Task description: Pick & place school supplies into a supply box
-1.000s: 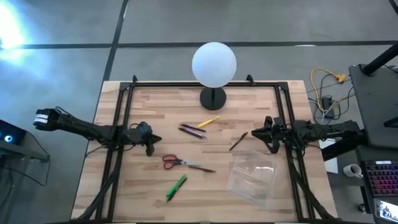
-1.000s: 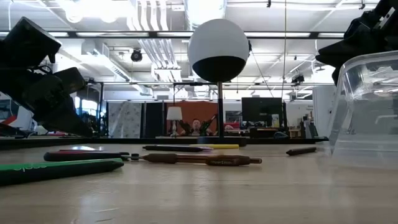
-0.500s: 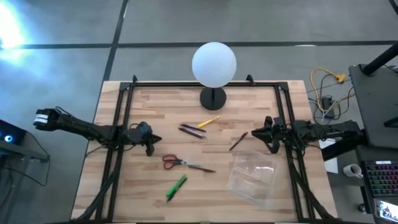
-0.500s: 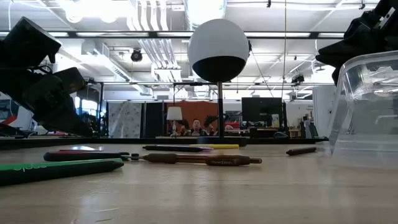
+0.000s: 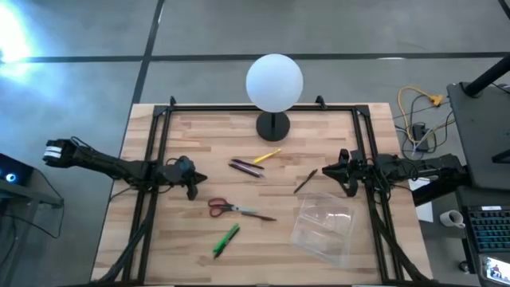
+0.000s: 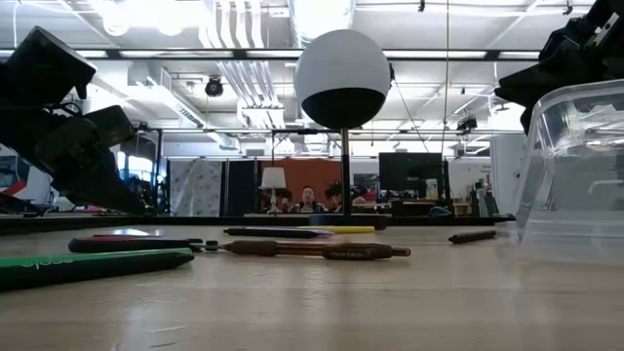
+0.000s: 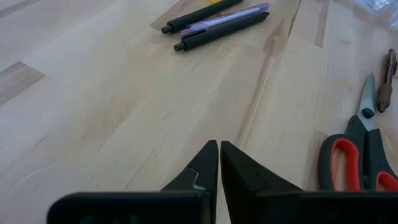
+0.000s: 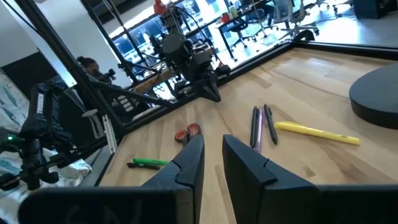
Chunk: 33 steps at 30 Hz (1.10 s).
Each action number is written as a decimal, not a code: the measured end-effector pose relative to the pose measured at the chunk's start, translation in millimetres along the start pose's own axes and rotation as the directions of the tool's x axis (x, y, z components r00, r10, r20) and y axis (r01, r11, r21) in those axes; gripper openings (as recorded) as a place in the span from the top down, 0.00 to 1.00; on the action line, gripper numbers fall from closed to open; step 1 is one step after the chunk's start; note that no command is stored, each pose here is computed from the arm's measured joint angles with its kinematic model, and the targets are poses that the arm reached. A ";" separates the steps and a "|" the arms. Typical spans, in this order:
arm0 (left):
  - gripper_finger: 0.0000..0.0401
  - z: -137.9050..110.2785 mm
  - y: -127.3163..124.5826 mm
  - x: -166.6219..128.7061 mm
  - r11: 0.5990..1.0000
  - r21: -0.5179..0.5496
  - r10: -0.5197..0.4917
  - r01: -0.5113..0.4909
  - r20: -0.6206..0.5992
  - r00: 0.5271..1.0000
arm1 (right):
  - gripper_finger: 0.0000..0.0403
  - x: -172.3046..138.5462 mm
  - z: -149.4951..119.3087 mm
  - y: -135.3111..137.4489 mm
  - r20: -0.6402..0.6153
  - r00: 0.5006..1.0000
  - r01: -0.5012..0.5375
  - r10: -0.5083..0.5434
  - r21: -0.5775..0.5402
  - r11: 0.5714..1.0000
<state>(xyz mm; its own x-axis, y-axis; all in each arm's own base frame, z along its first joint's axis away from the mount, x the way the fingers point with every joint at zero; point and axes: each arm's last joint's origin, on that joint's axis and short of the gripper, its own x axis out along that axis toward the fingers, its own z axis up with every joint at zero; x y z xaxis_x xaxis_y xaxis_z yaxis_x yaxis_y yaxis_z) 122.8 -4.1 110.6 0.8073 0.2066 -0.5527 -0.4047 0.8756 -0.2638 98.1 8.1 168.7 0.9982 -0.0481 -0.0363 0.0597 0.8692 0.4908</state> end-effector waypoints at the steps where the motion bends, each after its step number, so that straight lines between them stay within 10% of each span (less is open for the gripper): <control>1: 0.99 0.0 0.0 0.0 1.000 0.000 0.000 0.000 0.000 1.000 | 0.87 0.0 -0.1 -0.1 0.000 1.000 0.000 0.000 0.000 1.000; 17: 0.99 0.0 0.0 0.0 1.000 0.000 0.000 0.000 0.000 1.000 | 0.87 1.2 28.1 12.0 0.312 0.949 -0.087 0.036 0.151 0.985; 23: 0.99 0.0 0.0 0.0 1.000 0.000 0.000 0.000 0.000 1.000 | 0.87 11.0 20.8 7.7 0.257 0.964 -0.045 -0.069 0.412 0.910; 33: 0.99 0.0 0.0 0.0 1.000 0.000 0.000 0.000 0.000 1.000 | 0.87 12.2 34.3 7.0 0.459 0.844 -0.078 -0.277 0.616 0.783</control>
<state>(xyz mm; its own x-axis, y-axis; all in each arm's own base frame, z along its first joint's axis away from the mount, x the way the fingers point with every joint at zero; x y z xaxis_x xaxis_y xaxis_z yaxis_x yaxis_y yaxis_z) 122.8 -4.1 110.5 0.8071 0.2070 -0.5530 -0.4052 0.8753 -0.2638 110.9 -3.3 201.5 0.8294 -0.5075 0.2334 -0.0267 0.3815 0.9240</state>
